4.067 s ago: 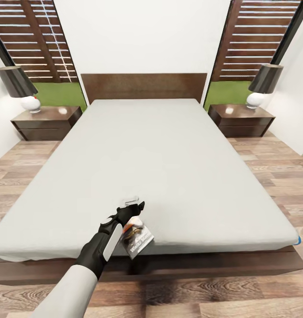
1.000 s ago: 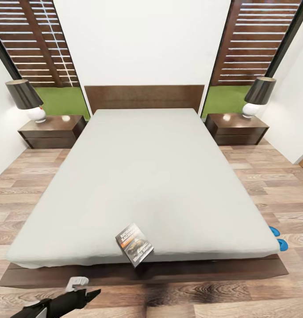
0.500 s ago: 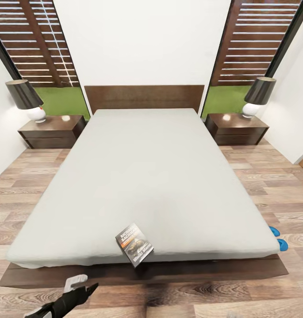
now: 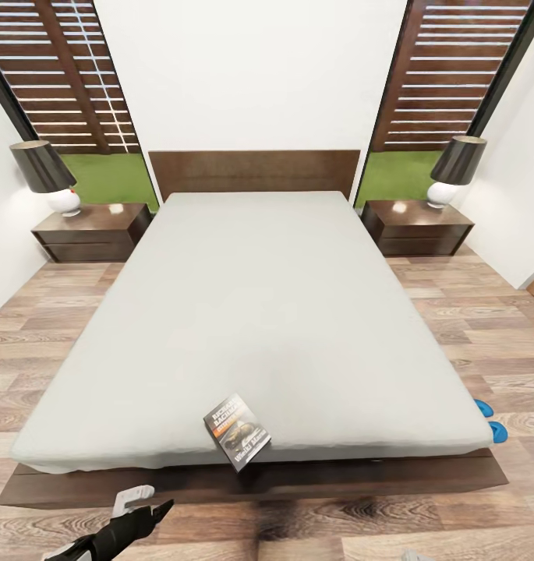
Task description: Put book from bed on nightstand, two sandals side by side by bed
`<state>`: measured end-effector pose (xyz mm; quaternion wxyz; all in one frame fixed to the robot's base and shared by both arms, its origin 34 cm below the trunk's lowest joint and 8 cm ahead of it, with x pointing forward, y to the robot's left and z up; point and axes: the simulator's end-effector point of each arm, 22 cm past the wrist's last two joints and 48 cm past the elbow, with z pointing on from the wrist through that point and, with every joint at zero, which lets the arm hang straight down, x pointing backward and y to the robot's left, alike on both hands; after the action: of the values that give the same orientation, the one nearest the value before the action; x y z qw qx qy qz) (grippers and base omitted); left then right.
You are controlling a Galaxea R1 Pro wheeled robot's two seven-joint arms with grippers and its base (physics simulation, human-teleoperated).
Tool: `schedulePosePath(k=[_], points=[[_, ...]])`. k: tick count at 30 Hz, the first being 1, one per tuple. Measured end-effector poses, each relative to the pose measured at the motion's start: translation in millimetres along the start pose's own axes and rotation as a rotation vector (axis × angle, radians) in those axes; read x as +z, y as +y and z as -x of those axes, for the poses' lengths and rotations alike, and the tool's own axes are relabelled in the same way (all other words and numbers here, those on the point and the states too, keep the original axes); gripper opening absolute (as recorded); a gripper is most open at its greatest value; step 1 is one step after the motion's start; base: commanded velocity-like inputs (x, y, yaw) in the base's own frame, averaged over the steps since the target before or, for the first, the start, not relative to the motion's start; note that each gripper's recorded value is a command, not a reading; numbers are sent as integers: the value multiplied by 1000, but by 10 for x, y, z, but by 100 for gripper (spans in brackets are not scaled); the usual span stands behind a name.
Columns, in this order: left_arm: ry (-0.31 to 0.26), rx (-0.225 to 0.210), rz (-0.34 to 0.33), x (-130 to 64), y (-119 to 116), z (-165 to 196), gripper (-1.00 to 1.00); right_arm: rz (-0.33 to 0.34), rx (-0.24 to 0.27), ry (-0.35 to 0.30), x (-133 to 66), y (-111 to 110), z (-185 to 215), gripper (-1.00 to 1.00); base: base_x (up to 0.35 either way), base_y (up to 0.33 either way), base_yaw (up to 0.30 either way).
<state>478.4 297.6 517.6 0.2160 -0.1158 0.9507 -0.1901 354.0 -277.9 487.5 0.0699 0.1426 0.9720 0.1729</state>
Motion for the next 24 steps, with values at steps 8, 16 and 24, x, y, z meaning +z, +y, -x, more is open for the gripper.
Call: schedulePosePath(k=[8, 16, 24], points=[[1, 3, -2, 0, -6, -3, 100, 7, -6, 6, 43, 93, -39, 100, 0, 0, 0], [0, 4, -5, 2, -12, 5, 100, 137, 6, 5, 332, 1058, -170, 100, 0, 0, 0], [-1, 6, -5, 4, -14, 11, 100, 226, -18, -83, 420, 1690, 188, 100, 0, 0, 0]])
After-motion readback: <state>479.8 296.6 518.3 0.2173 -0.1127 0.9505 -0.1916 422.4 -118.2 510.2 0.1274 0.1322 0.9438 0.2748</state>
